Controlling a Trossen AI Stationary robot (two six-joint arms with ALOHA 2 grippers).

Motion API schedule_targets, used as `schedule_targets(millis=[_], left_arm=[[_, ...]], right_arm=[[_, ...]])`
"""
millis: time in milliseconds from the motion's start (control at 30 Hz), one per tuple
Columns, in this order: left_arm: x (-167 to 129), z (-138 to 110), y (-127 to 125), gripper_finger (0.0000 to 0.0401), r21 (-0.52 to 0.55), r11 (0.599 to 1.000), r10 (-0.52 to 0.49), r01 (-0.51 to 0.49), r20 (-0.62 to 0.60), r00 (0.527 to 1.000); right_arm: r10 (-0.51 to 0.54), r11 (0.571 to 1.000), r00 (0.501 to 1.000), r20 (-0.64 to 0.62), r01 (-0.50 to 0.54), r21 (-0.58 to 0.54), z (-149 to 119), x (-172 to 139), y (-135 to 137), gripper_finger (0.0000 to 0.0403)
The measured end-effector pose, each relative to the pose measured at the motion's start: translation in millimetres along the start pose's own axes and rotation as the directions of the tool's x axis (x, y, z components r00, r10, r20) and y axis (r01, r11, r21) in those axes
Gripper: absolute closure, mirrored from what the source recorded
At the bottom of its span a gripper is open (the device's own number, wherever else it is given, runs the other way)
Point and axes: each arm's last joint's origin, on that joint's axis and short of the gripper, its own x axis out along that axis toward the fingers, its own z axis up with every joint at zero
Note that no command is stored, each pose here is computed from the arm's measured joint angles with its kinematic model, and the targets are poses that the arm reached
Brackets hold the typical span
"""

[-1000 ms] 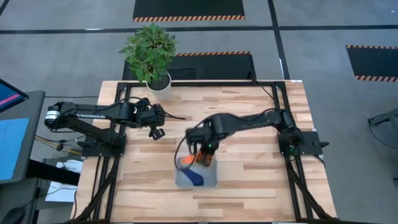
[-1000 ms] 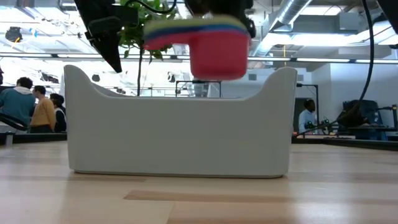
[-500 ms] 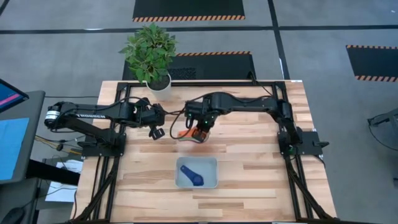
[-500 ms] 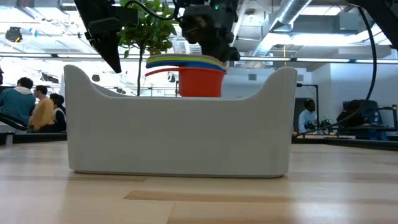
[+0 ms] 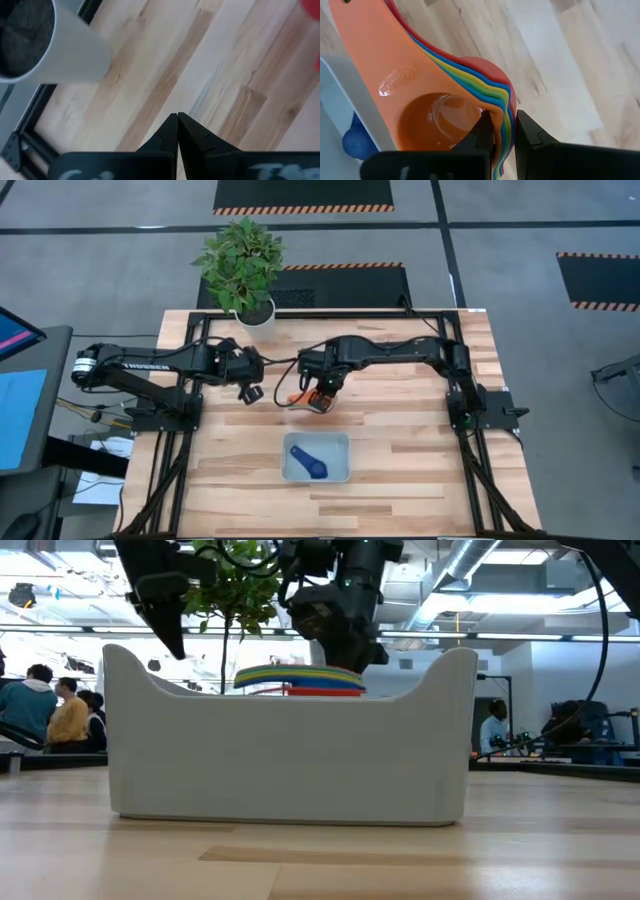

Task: Nest measuring cups in basket
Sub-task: Remove the stacked measuring cups from the gray bin

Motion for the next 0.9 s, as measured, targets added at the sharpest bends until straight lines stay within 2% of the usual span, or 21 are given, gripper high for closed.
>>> schedule_targets(millis=[100,500,767,900], left_arm=[[0,-3,1,0.0401,-0.012,1.000,0.013,-0.014,-0.034,0.999],[-1,-15,4,0.0401,-0.206,0.978,-0.003,-0.031,-0.160,0.987],[-2,-16,4,0.0401,-0.204,0.979,-0.013,-0.024,-0.179,0.984],[-2,-16,4,0.0401,-0.202,0.979,-0.014,-0.023,-0.180,0.984]], right_arm=[[0.002,1.000,1.000,-0.005,-0.002,0.010,-5,8,4,0.0363],[-0.012,0.997,1.000,0.009,0.011,0.079,-13,25,10,0.0360],[-0.014,0.997,1.000,0.005,0.014,0.082,-14,29,9,0.0356],[-0.015,0.996,1.000,0.003,0.015,0.083,-14,29,8,0.0335]])
